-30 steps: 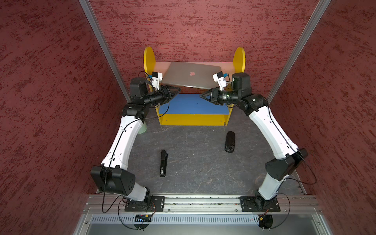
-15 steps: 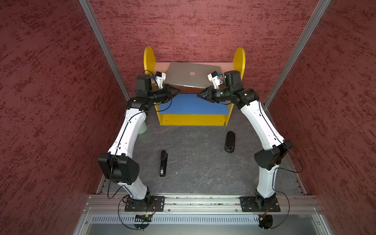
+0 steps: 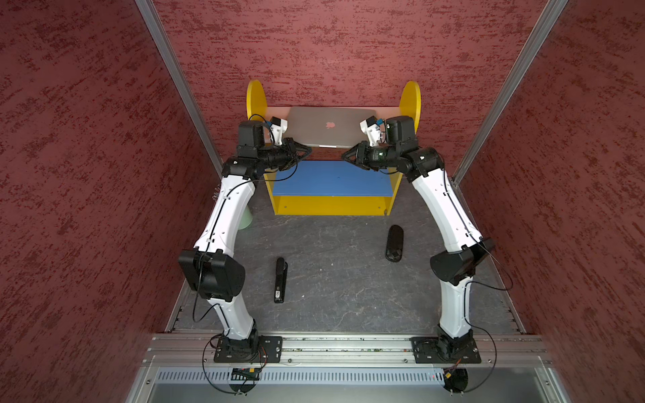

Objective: Close the laptop lid and set it aside
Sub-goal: Place the laptop on the shelf.

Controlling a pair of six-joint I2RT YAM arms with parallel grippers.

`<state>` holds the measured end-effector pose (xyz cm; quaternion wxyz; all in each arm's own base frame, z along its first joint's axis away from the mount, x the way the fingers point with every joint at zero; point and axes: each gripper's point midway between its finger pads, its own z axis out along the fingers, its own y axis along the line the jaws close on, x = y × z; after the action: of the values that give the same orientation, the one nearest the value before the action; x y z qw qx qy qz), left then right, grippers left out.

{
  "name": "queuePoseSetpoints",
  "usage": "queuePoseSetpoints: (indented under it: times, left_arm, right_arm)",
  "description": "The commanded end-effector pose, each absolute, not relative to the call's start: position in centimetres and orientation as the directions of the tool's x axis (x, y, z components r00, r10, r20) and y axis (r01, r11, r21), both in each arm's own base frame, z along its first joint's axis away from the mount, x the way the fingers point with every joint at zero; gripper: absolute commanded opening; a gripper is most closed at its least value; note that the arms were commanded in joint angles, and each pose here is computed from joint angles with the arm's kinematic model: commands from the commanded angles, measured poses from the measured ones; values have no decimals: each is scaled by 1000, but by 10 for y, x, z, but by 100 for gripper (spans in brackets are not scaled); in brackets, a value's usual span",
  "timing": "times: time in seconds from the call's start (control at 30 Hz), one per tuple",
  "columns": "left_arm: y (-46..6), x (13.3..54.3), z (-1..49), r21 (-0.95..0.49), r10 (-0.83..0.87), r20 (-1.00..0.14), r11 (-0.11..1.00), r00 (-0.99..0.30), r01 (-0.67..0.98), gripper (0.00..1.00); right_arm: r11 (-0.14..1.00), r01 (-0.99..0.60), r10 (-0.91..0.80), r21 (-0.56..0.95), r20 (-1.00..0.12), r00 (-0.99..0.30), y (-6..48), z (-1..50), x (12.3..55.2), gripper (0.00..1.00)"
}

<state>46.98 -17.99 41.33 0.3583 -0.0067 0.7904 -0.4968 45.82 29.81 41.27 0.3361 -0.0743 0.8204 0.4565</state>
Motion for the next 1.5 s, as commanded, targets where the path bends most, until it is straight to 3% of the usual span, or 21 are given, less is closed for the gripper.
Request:
queuePoseSetpoints:
  times: [0.0,1.47]
  left_arm:
    - [-181,475,420,-770,-354,-587,522,-728,367,12]
    - [-174,508,421,-759,-369,-590,557,-718,337,13]
  right_arm:
    - [585,-423,234,692,-644,-729,284,422,474,22]
    - [541,-383,360,749,-618,-699,251,434,517,24]
